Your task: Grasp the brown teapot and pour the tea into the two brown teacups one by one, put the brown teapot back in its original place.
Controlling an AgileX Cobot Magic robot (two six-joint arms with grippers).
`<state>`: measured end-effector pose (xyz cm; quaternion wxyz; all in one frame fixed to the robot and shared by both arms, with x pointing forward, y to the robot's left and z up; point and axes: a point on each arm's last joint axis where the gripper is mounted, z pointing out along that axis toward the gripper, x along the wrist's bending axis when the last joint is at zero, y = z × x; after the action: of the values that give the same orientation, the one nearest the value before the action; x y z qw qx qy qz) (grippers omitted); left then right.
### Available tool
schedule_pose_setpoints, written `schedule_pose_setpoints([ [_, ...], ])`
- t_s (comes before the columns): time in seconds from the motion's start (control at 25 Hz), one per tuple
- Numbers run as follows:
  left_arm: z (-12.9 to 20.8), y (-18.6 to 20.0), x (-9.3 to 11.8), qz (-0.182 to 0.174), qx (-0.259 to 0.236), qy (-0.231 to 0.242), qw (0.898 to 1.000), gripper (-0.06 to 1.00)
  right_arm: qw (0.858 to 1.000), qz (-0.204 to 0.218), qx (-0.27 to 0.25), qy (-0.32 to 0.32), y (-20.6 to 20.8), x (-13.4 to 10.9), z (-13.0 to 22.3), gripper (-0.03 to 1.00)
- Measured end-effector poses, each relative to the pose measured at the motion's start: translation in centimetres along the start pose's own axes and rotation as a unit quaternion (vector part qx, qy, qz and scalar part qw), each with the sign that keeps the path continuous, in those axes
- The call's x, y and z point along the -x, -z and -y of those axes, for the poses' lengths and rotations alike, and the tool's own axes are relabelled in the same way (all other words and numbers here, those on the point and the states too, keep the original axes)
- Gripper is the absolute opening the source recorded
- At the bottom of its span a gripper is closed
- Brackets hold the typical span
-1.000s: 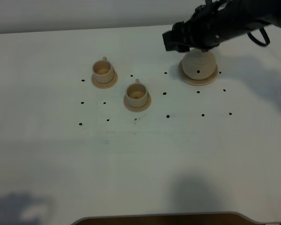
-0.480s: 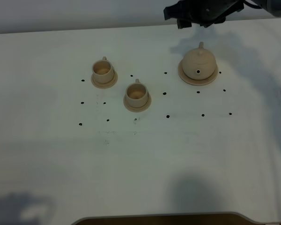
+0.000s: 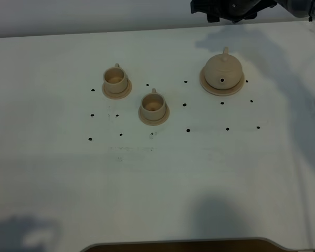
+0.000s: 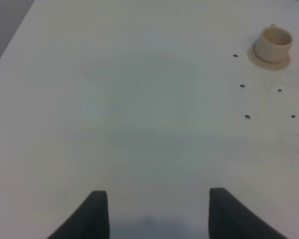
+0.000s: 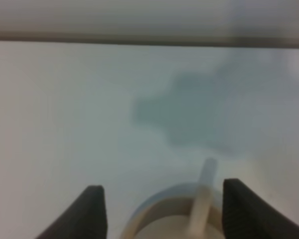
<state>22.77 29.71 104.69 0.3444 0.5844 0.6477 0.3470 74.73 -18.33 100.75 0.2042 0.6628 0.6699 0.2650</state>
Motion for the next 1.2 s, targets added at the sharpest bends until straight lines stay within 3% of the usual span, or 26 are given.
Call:
schedule_pose_setpoints([
  [0.6, 0.0, 0.0, 0.0, 0.0, 0.0, 0.0, 1.0, 0.49, 0.997, 0.044, -0.056, 0.024, -6.0, 2.0, 3.0, 0.52],
  [1.2, 0.0, 0.0, 0.0, 0.0, 0.0, 0.0, 1.0, 0.49, 0.998, 0.05, -0.042, 0.016, -6.2, 2.9, 2.7, 0.52],
])
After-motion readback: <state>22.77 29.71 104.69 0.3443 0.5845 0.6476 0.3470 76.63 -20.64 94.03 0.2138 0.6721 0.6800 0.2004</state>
